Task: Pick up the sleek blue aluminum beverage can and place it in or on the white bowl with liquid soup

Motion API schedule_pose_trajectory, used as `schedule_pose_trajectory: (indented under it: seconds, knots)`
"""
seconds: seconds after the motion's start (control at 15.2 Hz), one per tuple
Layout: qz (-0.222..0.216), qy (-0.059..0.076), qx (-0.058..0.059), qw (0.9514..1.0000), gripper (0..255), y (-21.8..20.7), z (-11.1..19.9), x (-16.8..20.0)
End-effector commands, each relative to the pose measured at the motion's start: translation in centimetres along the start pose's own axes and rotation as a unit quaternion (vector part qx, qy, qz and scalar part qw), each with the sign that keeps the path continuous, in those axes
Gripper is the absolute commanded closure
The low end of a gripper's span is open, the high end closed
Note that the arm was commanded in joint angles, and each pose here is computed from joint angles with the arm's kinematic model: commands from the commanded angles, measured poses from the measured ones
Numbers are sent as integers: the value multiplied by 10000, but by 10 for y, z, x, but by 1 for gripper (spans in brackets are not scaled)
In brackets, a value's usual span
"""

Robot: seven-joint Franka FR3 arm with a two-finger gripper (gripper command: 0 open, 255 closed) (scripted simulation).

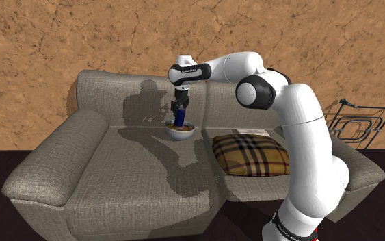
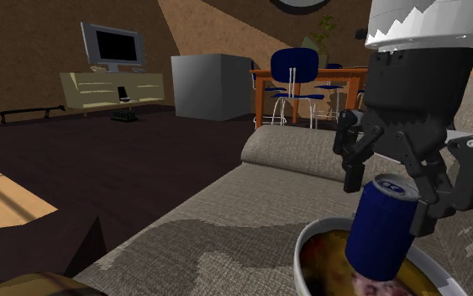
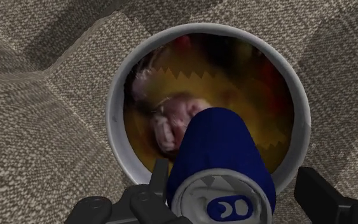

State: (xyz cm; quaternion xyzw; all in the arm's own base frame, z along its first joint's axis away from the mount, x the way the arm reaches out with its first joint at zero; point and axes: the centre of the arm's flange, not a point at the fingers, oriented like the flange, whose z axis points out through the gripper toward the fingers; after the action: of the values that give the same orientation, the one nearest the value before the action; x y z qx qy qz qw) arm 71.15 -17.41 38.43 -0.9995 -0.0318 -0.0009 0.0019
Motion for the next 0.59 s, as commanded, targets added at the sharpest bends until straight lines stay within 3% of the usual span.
schedule_pose_trajectory:
  seconds: [0.0, 0.2, 0.46, 0.53]
  knots:
    - [0, -14, 4, 10000, 0, 0, 2, 0]
    - [0, -14, 4, 10000, 0, -1, 0, -2]
    - [0, -14, 4, 10000, 0, -1, -50, -1]
    - [0, -14, 4, 10000, 0, -1, -50, -1]
